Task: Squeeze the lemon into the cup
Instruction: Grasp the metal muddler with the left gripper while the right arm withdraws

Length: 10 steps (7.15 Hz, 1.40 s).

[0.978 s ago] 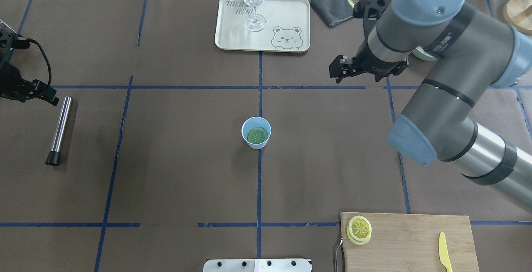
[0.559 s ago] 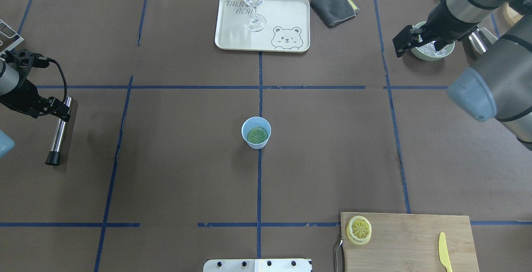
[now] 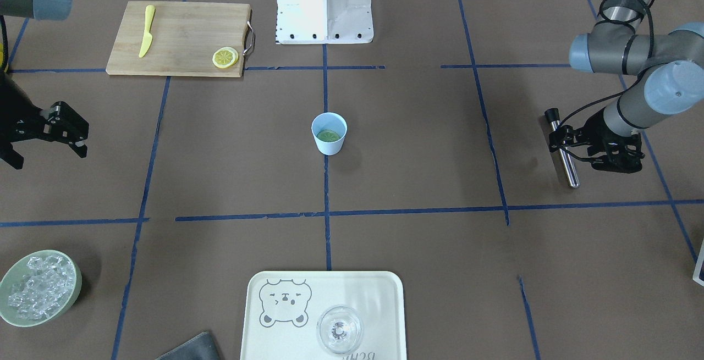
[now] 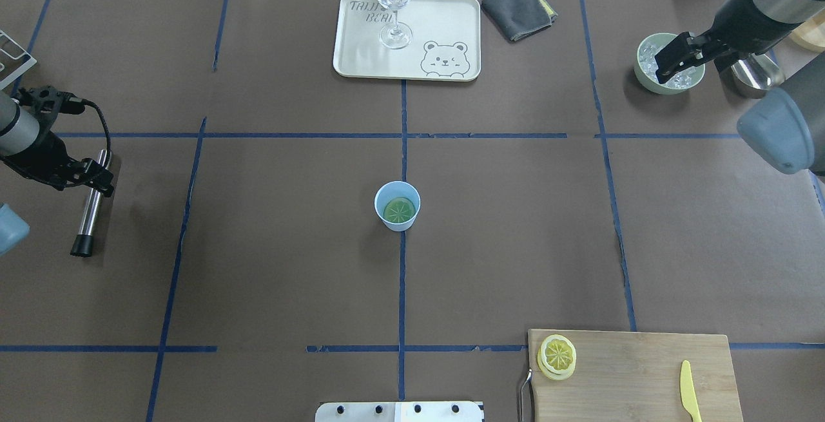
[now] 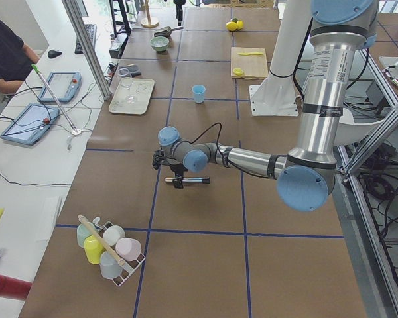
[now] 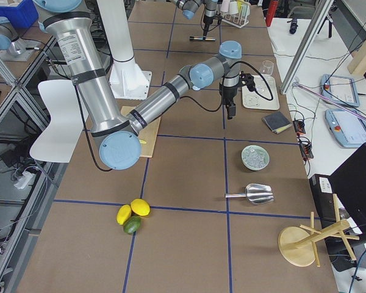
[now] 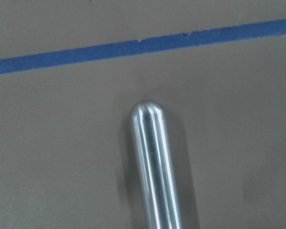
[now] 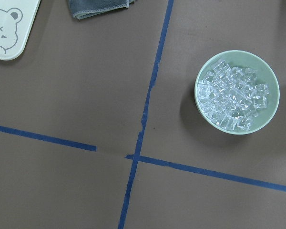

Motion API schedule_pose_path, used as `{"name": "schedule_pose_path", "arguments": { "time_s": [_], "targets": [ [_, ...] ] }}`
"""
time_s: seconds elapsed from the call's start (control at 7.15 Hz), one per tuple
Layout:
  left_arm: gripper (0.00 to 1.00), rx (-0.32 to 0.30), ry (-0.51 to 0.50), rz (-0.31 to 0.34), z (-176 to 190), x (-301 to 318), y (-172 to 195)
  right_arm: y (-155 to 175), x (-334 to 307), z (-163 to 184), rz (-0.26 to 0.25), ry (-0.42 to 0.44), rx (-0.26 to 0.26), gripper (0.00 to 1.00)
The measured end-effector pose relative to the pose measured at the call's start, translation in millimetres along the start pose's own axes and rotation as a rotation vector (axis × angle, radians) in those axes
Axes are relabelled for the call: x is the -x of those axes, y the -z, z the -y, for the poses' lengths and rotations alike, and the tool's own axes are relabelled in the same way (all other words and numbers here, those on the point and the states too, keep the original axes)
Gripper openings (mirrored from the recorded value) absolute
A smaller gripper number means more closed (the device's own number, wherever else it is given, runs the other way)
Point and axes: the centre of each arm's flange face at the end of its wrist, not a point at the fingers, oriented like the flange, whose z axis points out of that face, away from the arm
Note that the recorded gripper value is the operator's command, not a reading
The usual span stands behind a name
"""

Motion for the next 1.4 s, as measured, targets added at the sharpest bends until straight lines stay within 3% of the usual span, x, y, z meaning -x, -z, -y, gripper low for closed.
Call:
{"name": "schedule_pose_path", "arguments": {
  "time_s": [1.12, 1.26, 1.4],
  "targets": [
    [0.99, 0.016, 0.039, 0.01, 13, -6, -12, 9, -7, 0, 0.018, -0.01, -0.005, 1.0],
    [0.9, 0.018, 0.041, 0.012, 12, -4, -13, 9, -7, -1, 0.018, -0.01, -0.005, 1.0],
    [0.73, 0.019, 0.043, 0.015, 11, -3, -14, 9, -7, -1, 0.018, -0.01, -0.006, 1.0]
  ]
}}
